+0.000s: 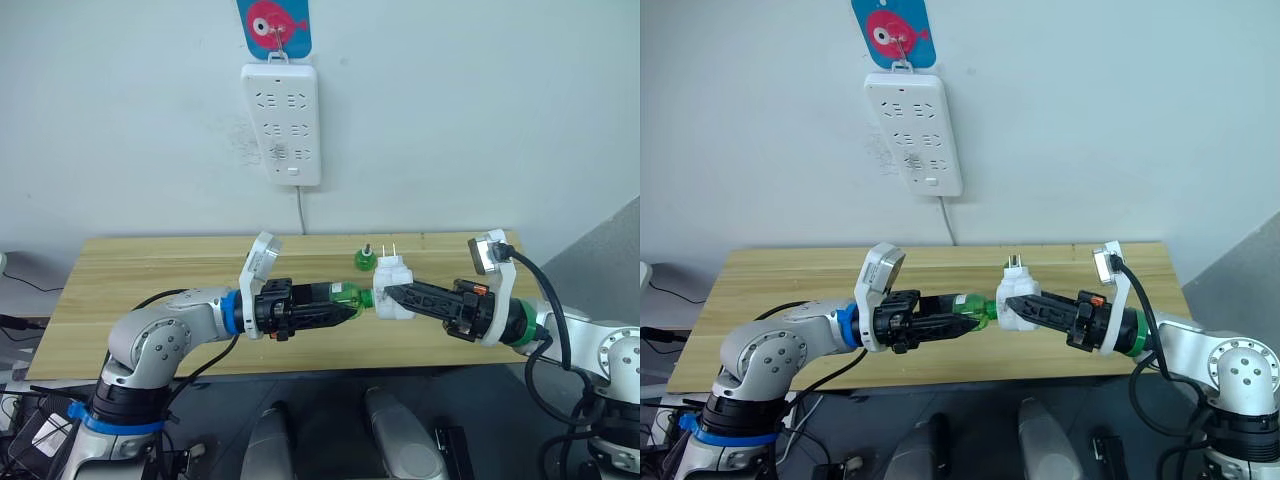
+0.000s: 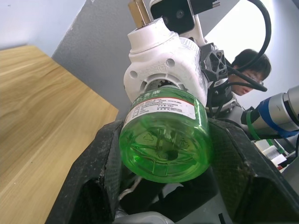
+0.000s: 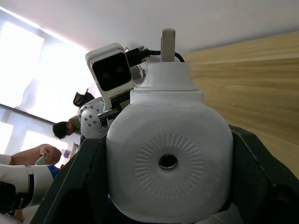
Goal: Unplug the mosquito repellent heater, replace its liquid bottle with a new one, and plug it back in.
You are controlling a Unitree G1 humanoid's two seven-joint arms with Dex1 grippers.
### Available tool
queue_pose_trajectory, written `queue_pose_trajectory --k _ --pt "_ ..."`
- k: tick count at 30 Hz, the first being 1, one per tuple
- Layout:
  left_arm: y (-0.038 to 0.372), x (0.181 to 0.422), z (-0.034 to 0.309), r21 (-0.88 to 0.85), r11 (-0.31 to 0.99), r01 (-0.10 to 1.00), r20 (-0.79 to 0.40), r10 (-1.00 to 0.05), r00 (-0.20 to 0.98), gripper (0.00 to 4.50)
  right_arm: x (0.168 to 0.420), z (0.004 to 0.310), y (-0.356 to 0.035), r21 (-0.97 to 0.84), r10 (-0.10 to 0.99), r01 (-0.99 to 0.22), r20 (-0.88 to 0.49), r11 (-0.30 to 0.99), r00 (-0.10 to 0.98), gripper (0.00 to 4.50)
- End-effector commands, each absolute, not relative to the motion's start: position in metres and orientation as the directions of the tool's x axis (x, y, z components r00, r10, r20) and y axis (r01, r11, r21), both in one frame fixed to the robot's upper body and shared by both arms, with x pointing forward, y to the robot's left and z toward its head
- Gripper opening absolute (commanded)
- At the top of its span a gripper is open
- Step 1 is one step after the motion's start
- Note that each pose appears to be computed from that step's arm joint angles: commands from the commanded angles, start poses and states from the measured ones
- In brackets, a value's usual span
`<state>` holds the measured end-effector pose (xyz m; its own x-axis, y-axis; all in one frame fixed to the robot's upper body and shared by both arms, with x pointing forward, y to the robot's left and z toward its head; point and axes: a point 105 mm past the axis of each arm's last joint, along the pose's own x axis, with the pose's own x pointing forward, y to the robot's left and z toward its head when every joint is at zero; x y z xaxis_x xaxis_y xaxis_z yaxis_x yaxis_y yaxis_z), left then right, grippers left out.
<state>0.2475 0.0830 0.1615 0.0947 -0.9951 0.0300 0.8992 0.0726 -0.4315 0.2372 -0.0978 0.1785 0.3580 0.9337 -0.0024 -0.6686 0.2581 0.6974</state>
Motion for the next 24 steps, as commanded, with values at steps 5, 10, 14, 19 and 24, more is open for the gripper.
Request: queue_pose_trajectory --k 5,10,14,19,24 --pt "0.073 0.246 0.165 -0.37 0.056 0.927 0.059 -0.995 0.083 2.37 0.222 0.189 -0.089 0.692 0.959 -0.698 0.033 0.182 0.283 3.0" --pt "0.069 0.245 0.164 -0.338 0.044 0.94 0.051 -0.997 0.065 2.37 0.215 0.19 -0.084 0.683 0.97 -0.712 0.024 0.162 0.243 3.0" --pt "0.062 0.238 0.163 -0.29 0.006 0.957 0.035 -0.999 0.017 2.37 0.215 0.19 -0.077 0.666 0.971 -0.726 0.013 0.169 0.238 3.0" --pt "0.049 0.238 0.166 -0.22 0.0 0.975 0.048 -0.999 0.011 2.37 0.205 0.189 -0.069 0.684 0.985 -0.718 -0.005 0.13 0.174 3.0" --pt "0.046 0.256 0.17 -0.141 0.093 0.986 0.08 -0.991 0.105 2.37 0.208 0.183 -0.073 0.675 0.979 -0.716 -0.05 0.178 0.197 4.44"
